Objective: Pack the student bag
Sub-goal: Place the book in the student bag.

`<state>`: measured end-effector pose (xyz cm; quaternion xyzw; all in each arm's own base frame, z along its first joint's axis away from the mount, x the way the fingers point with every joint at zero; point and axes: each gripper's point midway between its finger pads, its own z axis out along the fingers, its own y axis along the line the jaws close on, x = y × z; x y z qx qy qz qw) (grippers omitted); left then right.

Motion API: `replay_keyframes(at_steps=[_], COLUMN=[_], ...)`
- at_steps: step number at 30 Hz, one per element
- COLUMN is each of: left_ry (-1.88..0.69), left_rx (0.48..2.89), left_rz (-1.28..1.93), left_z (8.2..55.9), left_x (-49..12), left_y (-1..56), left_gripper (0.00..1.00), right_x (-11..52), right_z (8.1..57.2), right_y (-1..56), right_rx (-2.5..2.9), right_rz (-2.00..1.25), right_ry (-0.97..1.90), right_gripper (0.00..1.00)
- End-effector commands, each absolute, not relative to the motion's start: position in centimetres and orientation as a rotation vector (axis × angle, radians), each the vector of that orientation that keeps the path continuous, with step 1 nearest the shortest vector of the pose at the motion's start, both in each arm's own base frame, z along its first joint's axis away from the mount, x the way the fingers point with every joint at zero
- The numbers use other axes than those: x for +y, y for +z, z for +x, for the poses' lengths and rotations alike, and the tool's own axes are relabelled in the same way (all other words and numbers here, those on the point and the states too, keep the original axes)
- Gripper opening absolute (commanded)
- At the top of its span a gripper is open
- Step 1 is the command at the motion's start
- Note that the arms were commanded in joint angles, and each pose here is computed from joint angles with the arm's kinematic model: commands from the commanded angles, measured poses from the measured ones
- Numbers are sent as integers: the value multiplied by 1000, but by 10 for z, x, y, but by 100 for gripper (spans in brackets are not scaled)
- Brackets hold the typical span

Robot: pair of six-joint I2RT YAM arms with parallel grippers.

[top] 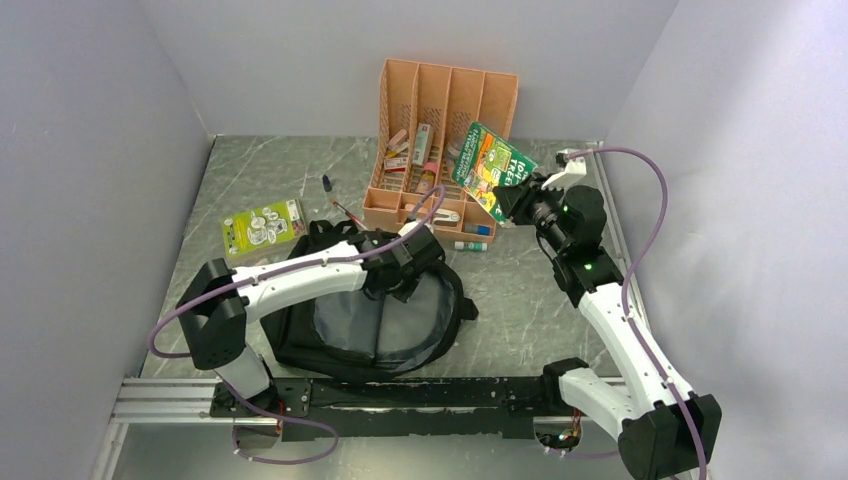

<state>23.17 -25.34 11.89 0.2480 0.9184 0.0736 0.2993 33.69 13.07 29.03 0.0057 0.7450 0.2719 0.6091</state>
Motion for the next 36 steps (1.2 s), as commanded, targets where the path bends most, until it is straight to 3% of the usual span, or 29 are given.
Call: replay_keyframes(at_steps=[1, 21, 29, 36], left_ry=[265, 601, 591, 541], left_rx=[2435, 2349, 2326, 2323], left_rz=[646, 713, 737, 726], left_z=[216, 207, 212, 217], left_x=[-248, -220, -225, -234], left_y=[111, 73, 80, 97], left_gripper=[84, 84, 57, 15], right_x=[131, 133, 125, 120], right_z=[335, 333, 334, 338], right_y=[317, 312, 308, 308], right_rx=[1619, 1628, 1662, 1745], right_rz=[6, 3, 81, 237], right_ry=[644, 659, 641, 660], right_gripper=[0, 0, 0, 0])
